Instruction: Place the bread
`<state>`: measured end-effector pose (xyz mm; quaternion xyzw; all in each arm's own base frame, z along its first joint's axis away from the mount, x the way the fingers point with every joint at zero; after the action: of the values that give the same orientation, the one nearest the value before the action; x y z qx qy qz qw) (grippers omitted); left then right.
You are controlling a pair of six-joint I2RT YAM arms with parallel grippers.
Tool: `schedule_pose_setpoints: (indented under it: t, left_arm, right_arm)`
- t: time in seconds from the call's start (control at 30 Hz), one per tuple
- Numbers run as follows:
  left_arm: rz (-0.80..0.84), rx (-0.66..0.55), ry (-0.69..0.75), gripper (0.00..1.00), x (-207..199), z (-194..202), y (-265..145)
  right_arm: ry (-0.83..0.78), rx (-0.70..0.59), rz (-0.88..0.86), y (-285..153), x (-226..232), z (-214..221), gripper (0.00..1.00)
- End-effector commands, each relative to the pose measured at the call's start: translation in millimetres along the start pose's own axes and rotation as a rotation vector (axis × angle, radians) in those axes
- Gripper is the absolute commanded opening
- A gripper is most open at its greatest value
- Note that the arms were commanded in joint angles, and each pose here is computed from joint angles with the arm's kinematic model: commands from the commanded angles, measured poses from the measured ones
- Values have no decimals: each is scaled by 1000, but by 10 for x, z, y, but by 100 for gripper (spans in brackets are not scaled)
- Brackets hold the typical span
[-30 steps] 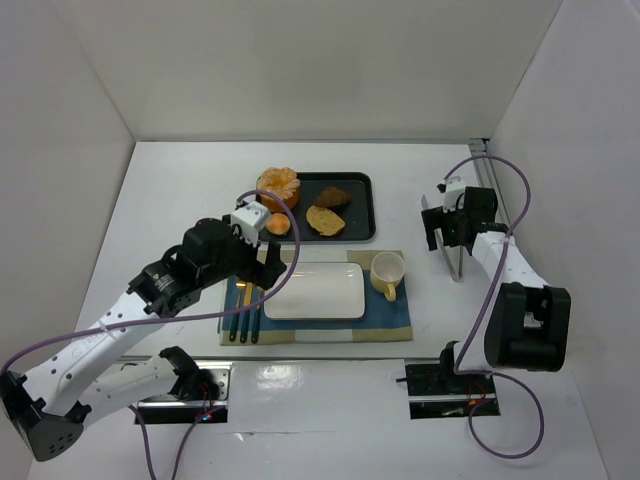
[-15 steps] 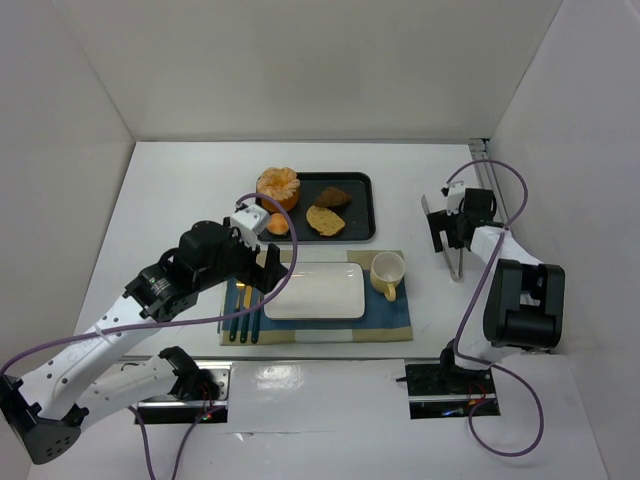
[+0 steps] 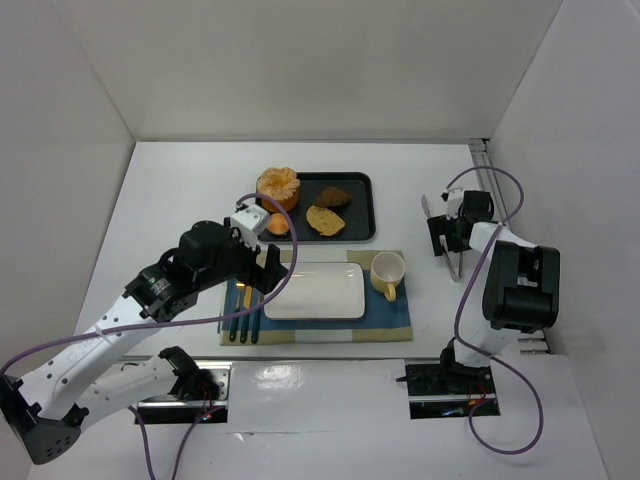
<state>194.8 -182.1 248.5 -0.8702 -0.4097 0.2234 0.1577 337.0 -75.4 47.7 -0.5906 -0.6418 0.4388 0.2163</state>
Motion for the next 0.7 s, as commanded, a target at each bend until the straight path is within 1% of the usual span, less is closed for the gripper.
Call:
schedule_pose_setpoints:
  t: [0.0,0.03,0.07,0.2,0.4,0.53,0.67]
  left_arm:
    - [38,-42,19,100,-65,-84,-24]
    - [38,-42,19,100,-65,-84,-24]
    - [38,-42,19,100,-65,-84,-24]
    - [29,-45,19,100,-52,-87,-24]
    - [29,-45,19,100,-52,-87,-24]
    - [29,-45,19,100,-52,-87,-24]
    - [29,-45,19,100,-52,-87,-24]
  right_arm:
    - [24,-14,12,89,-85,-81,100]
    - [24,-23,-5,79,-73,-119,100]
    - [34,-2,-21,102,-65,-55,100]
    - [45,11,-53,166,-37,-75,100]
    - [87,62,-141,210,47,65,96]
    - [103,74,-176,215,81,117,96]
    - [127,86,-201,209,70,164,93]
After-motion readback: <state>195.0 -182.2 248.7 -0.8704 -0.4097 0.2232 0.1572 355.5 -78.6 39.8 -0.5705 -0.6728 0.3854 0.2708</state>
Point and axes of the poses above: each gripper's point midway between its finger pads, its own y axis out along the fingers, its own x axis along the line the jaws close on, z = x × y, the point moved 3 cm from there along -y, back along the fingers, and after that the axes turned 6 degrees about -y, right-handed, at the moved point
